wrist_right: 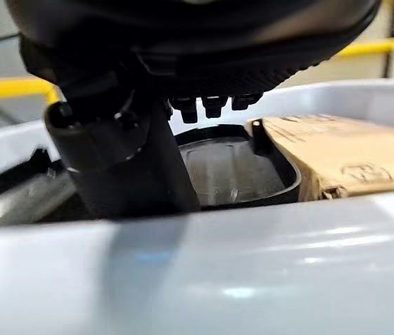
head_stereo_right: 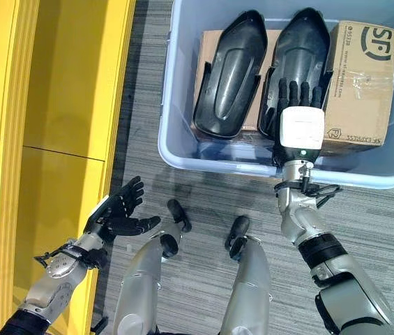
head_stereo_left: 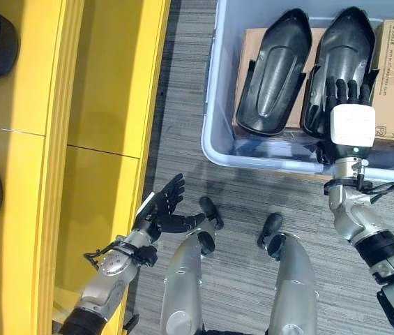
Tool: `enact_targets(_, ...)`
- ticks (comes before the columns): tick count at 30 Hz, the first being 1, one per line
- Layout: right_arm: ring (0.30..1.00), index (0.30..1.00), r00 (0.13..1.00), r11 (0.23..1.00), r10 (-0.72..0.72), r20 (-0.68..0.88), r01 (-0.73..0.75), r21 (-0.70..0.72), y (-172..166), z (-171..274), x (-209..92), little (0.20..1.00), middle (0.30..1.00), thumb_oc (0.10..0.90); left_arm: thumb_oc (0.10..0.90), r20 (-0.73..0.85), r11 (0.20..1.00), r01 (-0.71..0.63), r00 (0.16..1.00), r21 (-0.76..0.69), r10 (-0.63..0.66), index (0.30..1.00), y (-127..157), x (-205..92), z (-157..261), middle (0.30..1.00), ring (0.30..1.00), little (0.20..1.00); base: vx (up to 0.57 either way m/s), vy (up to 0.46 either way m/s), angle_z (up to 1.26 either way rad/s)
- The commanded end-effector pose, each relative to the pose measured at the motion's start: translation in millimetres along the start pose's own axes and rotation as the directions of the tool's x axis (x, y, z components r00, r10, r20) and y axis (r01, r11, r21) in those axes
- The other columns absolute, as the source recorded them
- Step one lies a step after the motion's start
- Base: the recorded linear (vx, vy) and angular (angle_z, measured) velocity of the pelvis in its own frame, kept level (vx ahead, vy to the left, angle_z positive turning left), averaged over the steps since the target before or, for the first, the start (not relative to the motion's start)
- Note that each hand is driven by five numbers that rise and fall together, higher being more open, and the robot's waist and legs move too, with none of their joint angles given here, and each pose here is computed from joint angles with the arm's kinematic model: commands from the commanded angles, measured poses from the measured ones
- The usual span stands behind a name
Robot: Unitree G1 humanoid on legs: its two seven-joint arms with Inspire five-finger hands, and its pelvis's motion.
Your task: Move parts from the plastic box to the shelf.
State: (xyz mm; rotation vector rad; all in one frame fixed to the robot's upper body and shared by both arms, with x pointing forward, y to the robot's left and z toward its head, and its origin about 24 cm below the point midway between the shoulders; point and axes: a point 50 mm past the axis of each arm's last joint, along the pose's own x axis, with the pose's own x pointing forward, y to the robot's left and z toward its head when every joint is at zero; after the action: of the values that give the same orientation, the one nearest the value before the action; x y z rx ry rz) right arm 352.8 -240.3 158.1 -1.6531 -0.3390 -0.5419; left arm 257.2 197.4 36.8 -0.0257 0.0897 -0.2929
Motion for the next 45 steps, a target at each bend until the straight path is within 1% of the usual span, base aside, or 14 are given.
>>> enact_targets(1,1.0,1.0,0.987,0.981,-0.16,0.024,0.162,-0.11,-26,-11,19,1.0,1.0,0.9,0.9,0.084,0.997,0.018,0.996,0.07,-0.024,1.0,9,-1,23,1.0,1.0,1.0,0.03,-0.044,0.03)
enact_targets(5,1.0,1.0,0.986,0.976,-0.161,0.033,0.164,-0.146,-23,-17,19,1.0,1.0,0.9,0.9,0.074,0.995,0.018,0.997,0.098,-0.025,1.0,11,-1,24,1.0,1.0,1.0,0.04,-0.039,0.09)
enact_targets(11,1.0,1.0,0.995,0.982,-0.099,0.007,0.099,-0.16,-16,-19,19,1.0,1.0,0.9,0.9,0.06,0.996,0.027,0.998,0.086,-0.032,1.0,13,0,21,1.0,1.0,1.0,0.04,-0.038,0.02)
enact_targets(14,1.0,1.0,0.996,0.989,-0.07,-0.061,0.062,-0.134,-8,-27,14,1.0,1.0,0.9,0.9,0.051,0.994,0.046,0.997,0.094,-0.051,1.0,11,0,19,1.0,1.0,1.0,0.03,-0.053,0.0)
enact_targets(17,1.0,1.0,0.99,0.997,-0.046,-0.134,0.036,-0.073,1,-31,11,1.0,1.0,0.9,0.9,0.044,0.994,0.05,0.998,0.092,-0.054,1.0,8,2,16,1.0,1.0,1.0,0.0,0.0,0.0)
enact_targets(18,1.0,1.0,0.987,0.999,-0.031,-0.158,0.026,-0.032,5,-31,9,1.0,1.0,0.9,0.9,0.044,0.995,0.049,0.998,0.089,-0.054,1.0,8,3,16,1.0,1.0,1.0,0.0,0.0,0.0)
enact_targets(22,1.0,1.0,0.973,0.999,-0.016,-0.229,0.024,0.035,10,-34,8,1.0,1.0,0.9,0.9,0.038,0.996,0.053,0.998,0.075,-0.056,1.0,6,5,16,1.0,1.0,1.0,0.0,0.0,0.0)
enact_targets(26,1.0,1.0,0.964,0.998,-0.002,-0.265,0.018,0.058,16,-36,4,1.0,1.0,0.9,0.9,0.028,0.995,0.056,0.998,0.078,-0.058,1.0,5,7,14,1.0,1.0,1.0,0.0,0.0,0.0)
enact_targets(31,1.0,1.0,0.962,0.997,0.022,-0.271,-0.003,0.071,21,-34,1,1.0,1.0,0.9,0.9,0.033,0.995,0.056,0.998,0.083,-0.059,1.0,3,9,12,1.0,1.0,1.0,0.0,0.0,0.0)
enact_targets(36,1.0,1.0,0.969,1.0,0.023,-0.246,-0.019,0.019,21,-33,4,1.0,1.0,0.9,0.9,0.036,0.995,0.055,0.998,0.083,-0.058,1.0,2,11,12,1.0,1.0,1.0,0.0,0.0,0.0)
enact_targets(40,1.0,1.0,0.985,0.994,-0.024,-0.168,0.005,-0.109,15,-31,10,1.0,1.0,0.9,0.9,0.033,0.995,0.058,0.998,0.086,-0.061,1.0,2,13,13,1.0,1.0,1.0,0.0,0.0,0.0)
enact_targets(43,1.0,1.0,0.989,0.988,0.013,-0.147,-0.035,-0.15,14,-32,13,1.0,1.0,0.9,0.9,0.031,0.994,0.056,0.998,0.089,-0.059,1.0,3,12,13,1.0,1.0,1.0,0.0,0.0,0.0)
enact_targets(44,1.0,1.0,0.989,0.98,0.057,-0.134,-0.081,-0.18,16,-32,13,1.0,1.0,0.9,0.9,0.032,0.993,0.06,0.997,0.098,-0.063,1.0,4,12,13,1.0,1.0,1.0,0.0,0.0,0.0)
enact_targets(45,1.0,1.0,0.99,0.978,0.064,-0.128,-0.087,-0.188,16,-32,13,1.0,1.0,0.9,0.9,0.033,0.993,0.06,0.997,0.1,-0.063,1.0,4,12,13,1.0,1.0,1.0,0.0,0.0,0.0)
